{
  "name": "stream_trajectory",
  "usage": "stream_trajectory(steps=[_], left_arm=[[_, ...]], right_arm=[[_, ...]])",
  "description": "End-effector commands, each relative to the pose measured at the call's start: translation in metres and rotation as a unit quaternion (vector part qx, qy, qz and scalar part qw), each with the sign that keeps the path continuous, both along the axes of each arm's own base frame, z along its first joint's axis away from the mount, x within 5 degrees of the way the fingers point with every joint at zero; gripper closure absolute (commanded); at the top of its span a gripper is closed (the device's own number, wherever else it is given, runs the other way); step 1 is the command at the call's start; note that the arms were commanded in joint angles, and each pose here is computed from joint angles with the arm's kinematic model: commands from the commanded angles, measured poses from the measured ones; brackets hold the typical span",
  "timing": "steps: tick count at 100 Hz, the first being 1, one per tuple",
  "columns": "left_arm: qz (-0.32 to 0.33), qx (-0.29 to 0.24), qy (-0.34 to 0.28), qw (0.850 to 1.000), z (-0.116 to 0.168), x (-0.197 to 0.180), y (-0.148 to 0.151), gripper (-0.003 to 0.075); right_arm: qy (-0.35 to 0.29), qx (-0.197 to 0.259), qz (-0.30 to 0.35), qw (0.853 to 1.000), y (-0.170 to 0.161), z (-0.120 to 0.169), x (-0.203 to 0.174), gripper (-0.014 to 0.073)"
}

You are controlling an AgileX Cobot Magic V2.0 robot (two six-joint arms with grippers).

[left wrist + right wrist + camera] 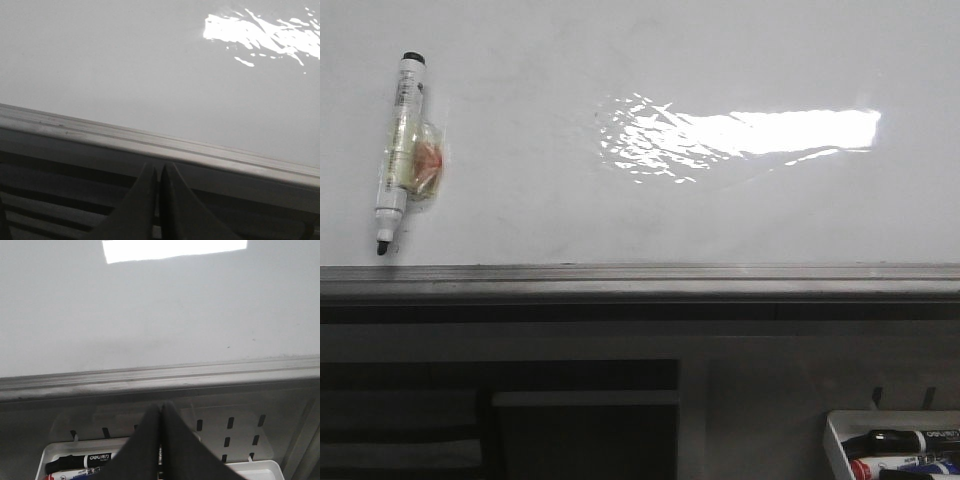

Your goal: Write number 5 on whiteboard

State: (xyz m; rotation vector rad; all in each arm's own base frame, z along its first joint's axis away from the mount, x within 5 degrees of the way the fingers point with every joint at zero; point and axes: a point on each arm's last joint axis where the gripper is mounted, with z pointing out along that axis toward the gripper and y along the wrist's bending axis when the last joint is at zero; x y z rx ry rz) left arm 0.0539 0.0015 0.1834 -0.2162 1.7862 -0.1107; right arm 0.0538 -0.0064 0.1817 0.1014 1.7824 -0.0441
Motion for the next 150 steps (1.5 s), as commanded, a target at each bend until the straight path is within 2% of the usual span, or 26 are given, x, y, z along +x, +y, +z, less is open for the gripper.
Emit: stream_trajectory(steps=[1, 22, 41, 60, 84, 114, 135, 150], left_arm=[[0.005, -0.009, -0.056, 0.998, 0.005, 0.000, 0.001, 0.0741], [0.005, -0.009, -0.056, 0.998, 0.005, 0.000, 0.001, 0.0741], [0.005, -0.011, -0.057, 0.998, 0.005, 0.000, 0.000, 0.0741], [0.009, -0.014, -0.105, 0.994, 0.014, 0.001, 0.001, 0.0741], [0.011, -0.013, -0.121, 0.992, 0.017, 0.001, 0.002, 0.0741], [0.011, -0.005, -0.134, 0.991, 0.024, 0.000, 0.002, 0.0741], [0.007, 0.013, -0.063, 0.998, 0.046, 0.008, 0.002, 0.0741], [0.006, 0.052, 0.001, 0.999, 0.066, 0.024, 0.005, 0.0741]], right_arm=[[-0.035, -0.009, 0.004, 0.999, 0.001, 0.000, 0.001, 0.0645], [-0.035, -0.015, 0.003, 0.999, 0.000, 0.000, 0.001, 0.0645], [-0.062, -0.018, 0.008, 0.998, 0.001, 0.005, 0.001, 0.0645], [-0.068, -0.018, 0.009, 0.997, 0.001, 0.006, 0.002, 0.0645], [-0.074, -0.017, 0.010, 0.997, 0.001, 0.007, 0.002, 0.0645], [-0.047, -0.012, 0.005, 0.999, 0.001, 0.003, 0.001, 0.0645], [-0.028, 0.025, 0.005, 0.999, 0.002, 0.004, 0.003, 0.0645], [0.005, 0.049, 0.004, 0.999, 0.002, 0.005, 0.008, 0.0645]])
